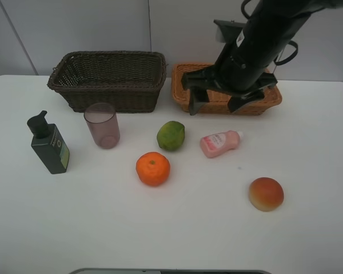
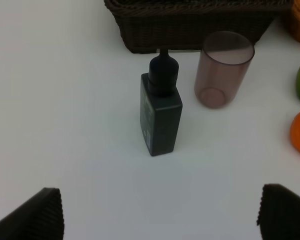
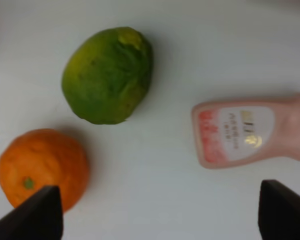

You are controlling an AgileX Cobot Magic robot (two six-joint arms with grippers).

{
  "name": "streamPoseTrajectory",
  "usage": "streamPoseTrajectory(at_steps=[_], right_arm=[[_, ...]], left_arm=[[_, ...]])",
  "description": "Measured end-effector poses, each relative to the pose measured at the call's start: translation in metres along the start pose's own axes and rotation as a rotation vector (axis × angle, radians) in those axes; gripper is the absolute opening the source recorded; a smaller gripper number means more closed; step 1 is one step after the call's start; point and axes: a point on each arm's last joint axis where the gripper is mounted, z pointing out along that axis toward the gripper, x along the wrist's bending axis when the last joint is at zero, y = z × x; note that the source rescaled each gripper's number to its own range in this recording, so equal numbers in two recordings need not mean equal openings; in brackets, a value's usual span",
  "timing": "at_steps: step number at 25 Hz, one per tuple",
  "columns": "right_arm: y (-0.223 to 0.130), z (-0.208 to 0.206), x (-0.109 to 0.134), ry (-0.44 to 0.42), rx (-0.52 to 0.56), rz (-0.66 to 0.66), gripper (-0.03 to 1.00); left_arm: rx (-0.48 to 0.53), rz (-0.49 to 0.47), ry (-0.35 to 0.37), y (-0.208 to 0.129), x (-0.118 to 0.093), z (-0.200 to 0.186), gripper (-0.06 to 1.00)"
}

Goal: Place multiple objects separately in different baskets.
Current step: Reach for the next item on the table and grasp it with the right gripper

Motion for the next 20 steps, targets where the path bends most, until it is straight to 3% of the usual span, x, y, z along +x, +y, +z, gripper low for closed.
streamPoseTrajectory(at_steps=[6,11,20], right_arm=[[0.019,0.028,0.038,-0.007,0.026,0.105,0.69],[0.034,0.044,0.066,-0.069,0.013,0.052,0.69],[0.048,0.082,0.075,-0.173,0.044,0.152,0.69]], left_arm=[[0.000,0.000,0.000,0.000,0.000,0.000,0.99],[0.000,0.000,0.000,0.000,0.000,0.000,0.99],[0.000,0.000,0.000,0.000,0.000,0.000,0.99]])
